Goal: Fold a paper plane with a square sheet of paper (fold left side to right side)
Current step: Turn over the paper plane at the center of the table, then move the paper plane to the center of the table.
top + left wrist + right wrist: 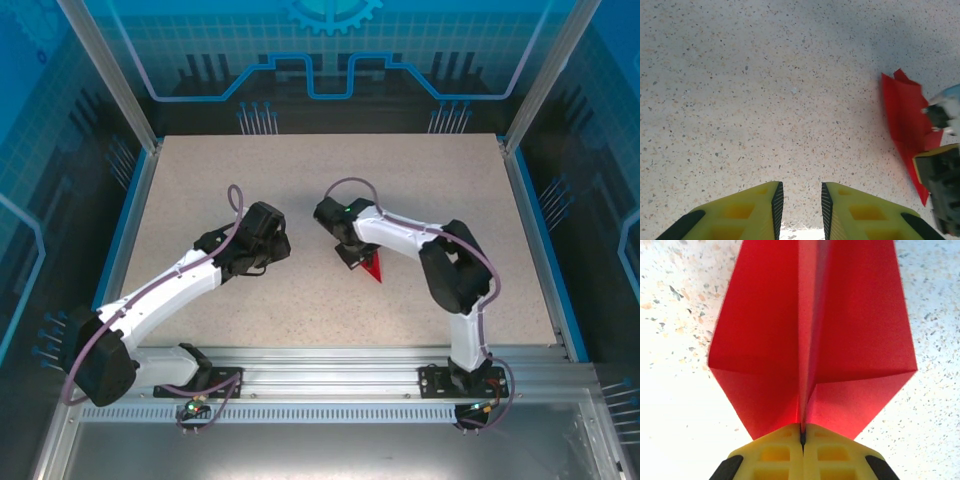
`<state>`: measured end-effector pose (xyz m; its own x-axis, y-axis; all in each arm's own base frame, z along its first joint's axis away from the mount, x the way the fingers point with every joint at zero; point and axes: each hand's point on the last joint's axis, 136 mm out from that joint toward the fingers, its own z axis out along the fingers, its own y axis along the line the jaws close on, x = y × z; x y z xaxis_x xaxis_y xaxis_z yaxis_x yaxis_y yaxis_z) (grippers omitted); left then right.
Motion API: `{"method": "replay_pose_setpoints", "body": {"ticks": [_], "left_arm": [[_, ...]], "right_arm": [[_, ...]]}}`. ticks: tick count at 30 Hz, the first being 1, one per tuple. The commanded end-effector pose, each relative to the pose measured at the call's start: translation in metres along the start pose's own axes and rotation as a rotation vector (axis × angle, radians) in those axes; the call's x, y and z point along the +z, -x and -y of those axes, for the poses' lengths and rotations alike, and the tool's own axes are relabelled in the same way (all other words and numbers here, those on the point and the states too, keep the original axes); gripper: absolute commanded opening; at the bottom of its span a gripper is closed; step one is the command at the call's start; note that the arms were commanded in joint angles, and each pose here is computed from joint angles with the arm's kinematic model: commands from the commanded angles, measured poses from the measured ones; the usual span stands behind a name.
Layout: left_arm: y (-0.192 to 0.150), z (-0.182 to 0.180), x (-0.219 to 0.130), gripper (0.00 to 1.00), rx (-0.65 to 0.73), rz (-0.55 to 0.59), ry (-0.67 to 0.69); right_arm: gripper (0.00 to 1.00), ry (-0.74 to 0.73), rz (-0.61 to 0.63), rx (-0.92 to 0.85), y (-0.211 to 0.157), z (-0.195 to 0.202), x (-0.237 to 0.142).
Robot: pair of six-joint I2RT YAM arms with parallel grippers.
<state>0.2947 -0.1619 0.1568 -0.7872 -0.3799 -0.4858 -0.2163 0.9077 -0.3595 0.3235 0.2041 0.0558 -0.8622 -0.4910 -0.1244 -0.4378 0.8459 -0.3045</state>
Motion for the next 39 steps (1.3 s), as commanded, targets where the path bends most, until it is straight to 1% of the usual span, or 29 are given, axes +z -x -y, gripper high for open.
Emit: {"method": "replay_pose_setpoints", "body": {"ticks": [1, 3, 4, 6, 10, 12, 15, 19, 24, 28, 36, 38, 39], "left_arm": [[0.000, -0.009, -0.004, 0.31, 0.000, 0.012, 0.028], [0.000, -0.009, -0.004, 0.31, -0.002, 0.012, 0.027], [-0.001, -0.009, -0.004, 0.31, -0.001, 0.010, 0.026], [-0.001, -0.008, -0.004, 0.31, -0.002, 0.009, 0.024], [-0.001, -0.008, -0.004, 0.31, -0.002, 0.006, 0.025], [-0.001, -0.009, -0.005, 0.31, -0.004, 0.005, 0.027], [-0.002, -0.009, -0.006, 0.31, -0.003, 0.003, 0.027], [-0.003, -0.009, -0.006, 0.31, -0.005, 0.002, 0.028], [-0.003, -0.009, -0.005, 0.31, -0.007, 0.001, 0.027], [-0.003, -0.009, -0.005, 0.31, -0.004, -0.001, 0.029], [-0.003, -0.010, -0.006, 0.31, -0.006, -0.001, 0.030], [-0.003, -0.010, -0.006, 0.31, -0.006, -0.001, 0.031], [-0.003, -0.011, -0.006, 0.31, -0.007, 0.001, 0.031]], "right_arm": [[0.00, 0.184, 0.066, 0.082, 0.002, 0.002, -0.022], [0.00, 0.281, 0.069, 0.124, -0.001, 0.001, -0.022], [0.00, 0.305, 0.061, 0.137, -0.003, 0.002, -0.021], [0.01, 0.307, 0.026, 0.149, -0.009, 0.003, -0.011], [0.03, 0.266, -0.032, 0.171, -0.016, 0.005, 0.010], [0.08, 0.263, -0.046, 0.196, -0.018, 0.007, 0.018], [0.13, 0.240, -0.063, 0.193, -0.020, 0.010, 0.021], [0.23, 0.247, -0.062, 0.188, -0.021, 0.009, 0.019], [0.29, 0.238, -0.085, 0.178, -0.027, 0.008, 0.026], [0.30, 0.210, -0.093, 0.167, -0.028, 0.011, 0.031], [0.30, 0.213, -0.121, 0.160, -0.030, 0.006, 0.043], [0.29, 0.211, -0.120, 0.160, -0.030, 0.007, 0.043], [0.26, 0.209, -0.122, 0.158, -0.030, 0.007, 0.044]]}}
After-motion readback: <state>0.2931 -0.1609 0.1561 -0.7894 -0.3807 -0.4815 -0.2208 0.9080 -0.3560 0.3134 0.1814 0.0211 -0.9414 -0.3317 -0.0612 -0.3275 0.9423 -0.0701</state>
